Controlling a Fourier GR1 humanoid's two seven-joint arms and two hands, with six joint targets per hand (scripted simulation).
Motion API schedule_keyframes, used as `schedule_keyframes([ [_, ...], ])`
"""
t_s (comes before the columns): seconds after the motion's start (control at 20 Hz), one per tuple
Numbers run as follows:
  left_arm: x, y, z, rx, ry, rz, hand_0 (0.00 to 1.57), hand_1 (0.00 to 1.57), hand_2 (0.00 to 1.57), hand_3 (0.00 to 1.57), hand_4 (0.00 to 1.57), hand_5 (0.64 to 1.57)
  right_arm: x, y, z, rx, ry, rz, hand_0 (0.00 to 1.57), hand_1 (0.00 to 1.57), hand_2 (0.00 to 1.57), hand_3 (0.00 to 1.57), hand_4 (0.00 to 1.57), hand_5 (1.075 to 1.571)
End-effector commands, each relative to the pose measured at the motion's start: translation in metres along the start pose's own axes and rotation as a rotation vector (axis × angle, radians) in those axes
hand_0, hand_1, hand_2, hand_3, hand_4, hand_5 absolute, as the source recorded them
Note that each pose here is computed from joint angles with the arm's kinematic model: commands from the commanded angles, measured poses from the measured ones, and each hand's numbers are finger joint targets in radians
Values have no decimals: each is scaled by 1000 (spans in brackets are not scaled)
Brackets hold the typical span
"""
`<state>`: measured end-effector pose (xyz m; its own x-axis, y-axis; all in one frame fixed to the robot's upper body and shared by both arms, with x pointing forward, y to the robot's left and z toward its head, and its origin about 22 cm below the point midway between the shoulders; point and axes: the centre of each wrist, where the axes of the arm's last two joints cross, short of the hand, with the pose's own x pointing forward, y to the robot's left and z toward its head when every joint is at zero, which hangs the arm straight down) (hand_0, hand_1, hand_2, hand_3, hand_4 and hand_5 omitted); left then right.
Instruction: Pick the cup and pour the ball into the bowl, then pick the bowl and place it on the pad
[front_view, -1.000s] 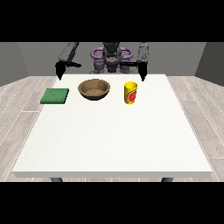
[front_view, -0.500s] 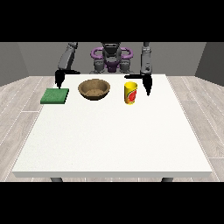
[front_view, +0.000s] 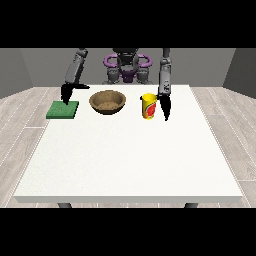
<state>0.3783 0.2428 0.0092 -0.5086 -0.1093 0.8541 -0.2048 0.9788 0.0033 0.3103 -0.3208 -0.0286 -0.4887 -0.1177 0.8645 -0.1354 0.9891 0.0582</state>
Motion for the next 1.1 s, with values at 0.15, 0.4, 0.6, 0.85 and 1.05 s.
schedule_keyframes([
  [0.15, -7, -11, -4, 42, -48, -4, 0, 0, 0, 0, 0, 1411, 13, -33, -7, 38, -48, 26, 0, 0, 0, 0, 0, 1541],
  [0.4, -15, -6, 9, 150, -105, -185, 1379, 1379, 1571, 1571, 1139, 1544, 37, -38, -37, 59, -96, 24, 0, 0, 0, 0, 0, 1540],
  [0.6, 4, 14, -14, 235, -105, -222, 1365, 1365, 1571, 1571, 1194, 1528, 42, -46, -35, 101, -104, 36, 0, 0, 277, 0, 129, 1548],
  [0.85, 7, 1, 5, 188, -66, -406, 1390, 1390, 1571, 1571, 1228, 1534, 17, -30, -28, 94, 15, 14, 0, 0, 277, 0, 217, 1554],
  [1.05, 23, 3, -28, 162, -110, -652, 1396, 1396, 1571, 1571, 1245, 1532, 15, -14, -53, 121, 83, 6, 0, 0, 231, 174, 268, 1552],
])
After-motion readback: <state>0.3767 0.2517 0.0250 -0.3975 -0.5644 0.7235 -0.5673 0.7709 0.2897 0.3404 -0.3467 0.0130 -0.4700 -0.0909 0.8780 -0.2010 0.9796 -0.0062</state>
